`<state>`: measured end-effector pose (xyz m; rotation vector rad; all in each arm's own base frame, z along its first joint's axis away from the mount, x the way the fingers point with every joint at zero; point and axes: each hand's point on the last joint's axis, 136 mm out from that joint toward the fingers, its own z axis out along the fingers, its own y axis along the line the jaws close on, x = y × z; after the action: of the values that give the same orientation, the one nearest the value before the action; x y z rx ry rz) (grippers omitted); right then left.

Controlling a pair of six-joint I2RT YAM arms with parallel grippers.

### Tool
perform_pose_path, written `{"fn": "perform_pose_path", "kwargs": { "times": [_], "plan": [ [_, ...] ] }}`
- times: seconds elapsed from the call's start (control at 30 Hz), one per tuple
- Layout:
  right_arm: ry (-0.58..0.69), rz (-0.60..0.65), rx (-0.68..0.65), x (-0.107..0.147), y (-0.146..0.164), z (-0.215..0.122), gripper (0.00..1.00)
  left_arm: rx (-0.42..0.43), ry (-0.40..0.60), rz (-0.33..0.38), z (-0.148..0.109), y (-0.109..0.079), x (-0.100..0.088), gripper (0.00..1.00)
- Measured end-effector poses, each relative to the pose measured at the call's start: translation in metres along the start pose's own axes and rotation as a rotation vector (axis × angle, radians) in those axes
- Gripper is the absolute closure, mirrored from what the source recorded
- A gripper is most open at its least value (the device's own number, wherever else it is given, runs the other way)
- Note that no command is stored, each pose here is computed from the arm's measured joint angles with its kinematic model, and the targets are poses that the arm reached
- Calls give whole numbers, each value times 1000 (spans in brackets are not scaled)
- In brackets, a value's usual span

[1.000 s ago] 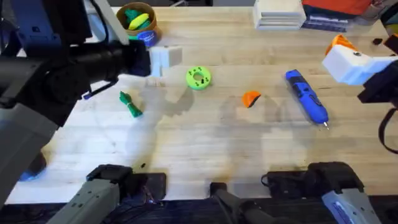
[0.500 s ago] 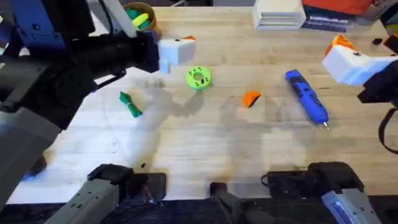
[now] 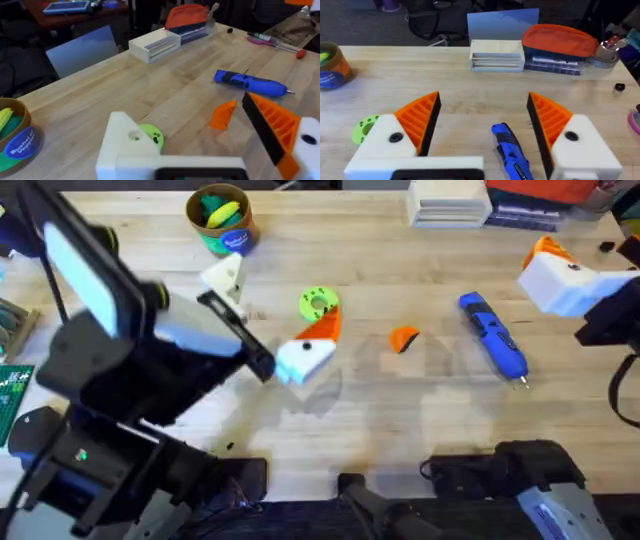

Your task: Pick up the gripper from the table and insert it into the empty holder that is missing its gripper. Then pick up a screw, insert it into the mounting hole, and use the screwdriver to tighten it. Finally, clean up the table by picking up the vegetable and placing it into the bucket.

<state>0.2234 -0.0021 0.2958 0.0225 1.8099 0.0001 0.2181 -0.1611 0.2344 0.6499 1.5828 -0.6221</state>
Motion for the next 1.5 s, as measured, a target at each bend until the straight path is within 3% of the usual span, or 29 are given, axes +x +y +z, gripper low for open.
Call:
{"fn": "perform_pose_path", "kwargs": {
  "times": [0.23, 0.47, 0.63, 0.87, 1.5],
  "plan": [
    [0, 0, 0, 0, 0, 0, 8, 41, -28, 10, -10, -18, 35, 15],
    [0, 0, 0, 0, 0, 0, 8, 55, -80, 0, -17, -25, 58, 15],
    [0, 0, 0, 0, 0, 0, 8, 67, -53, -19, -19, -28, 74, 15],
    [0, 0, 0, 0, 0, 0, 7, 113, -49, -20, -18, -39, 75, 15],
    [0, 0, 0, 0, 0, 0, 8, 113, -50, -23, -18, -39, 74, 15]
  ]
}}
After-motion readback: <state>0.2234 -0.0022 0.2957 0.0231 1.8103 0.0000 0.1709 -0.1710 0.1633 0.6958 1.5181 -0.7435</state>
